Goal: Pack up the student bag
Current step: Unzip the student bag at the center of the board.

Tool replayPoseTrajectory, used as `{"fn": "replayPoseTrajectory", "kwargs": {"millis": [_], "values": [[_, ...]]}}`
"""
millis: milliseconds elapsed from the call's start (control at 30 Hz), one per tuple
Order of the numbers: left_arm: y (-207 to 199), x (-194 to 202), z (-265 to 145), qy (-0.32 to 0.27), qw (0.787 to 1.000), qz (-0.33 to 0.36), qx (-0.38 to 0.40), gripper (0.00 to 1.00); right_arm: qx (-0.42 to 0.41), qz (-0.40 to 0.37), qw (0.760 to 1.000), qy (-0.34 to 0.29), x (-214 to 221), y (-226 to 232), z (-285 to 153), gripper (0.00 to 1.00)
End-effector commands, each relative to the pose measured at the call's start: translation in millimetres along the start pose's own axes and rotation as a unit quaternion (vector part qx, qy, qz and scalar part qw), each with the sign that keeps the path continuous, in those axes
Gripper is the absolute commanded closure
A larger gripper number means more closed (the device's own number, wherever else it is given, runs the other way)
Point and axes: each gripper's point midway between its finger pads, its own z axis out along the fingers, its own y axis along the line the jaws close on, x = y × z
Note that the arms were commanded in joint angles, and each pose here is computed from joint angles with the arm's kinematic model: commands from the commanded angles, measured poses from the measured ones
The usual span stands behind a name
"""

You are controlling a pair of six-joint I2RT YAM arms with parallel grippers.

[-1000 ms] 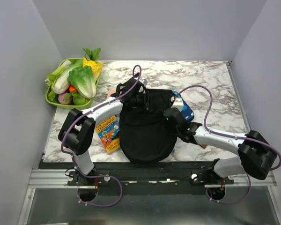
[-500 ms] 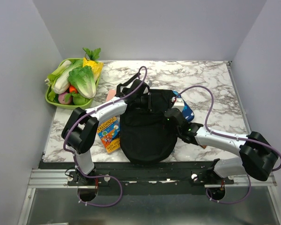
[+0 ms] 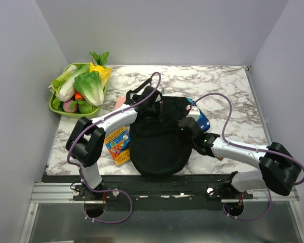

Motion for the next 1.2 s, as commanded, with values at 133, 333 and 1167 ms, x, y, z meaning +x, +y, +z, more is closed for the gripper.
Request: {"fn": "replayPoseTrajectory", "kwargs": {"millis": [133,333,1167], "values": [[41.4,-12.5,-39.1,-0.015,0.996,0.045,-0.082,1.0,0.024,0.018,0.999,-0.013,2.5,-14.7,-2.1,0.99],[54.4,-16.8,-56.2,-0.032,0.993,0.064,-0.091,1.0,0.03,0.022,0.999,-0.015,3.8,-18.6,-2.8,0.99],[71.3,-19.2,-88.8,-0.066,0.991,0.098,-0.055,0.56,-0.057,0.006,0.997,-0.047,-40.7,22.1,-22.2,0.49]]}}
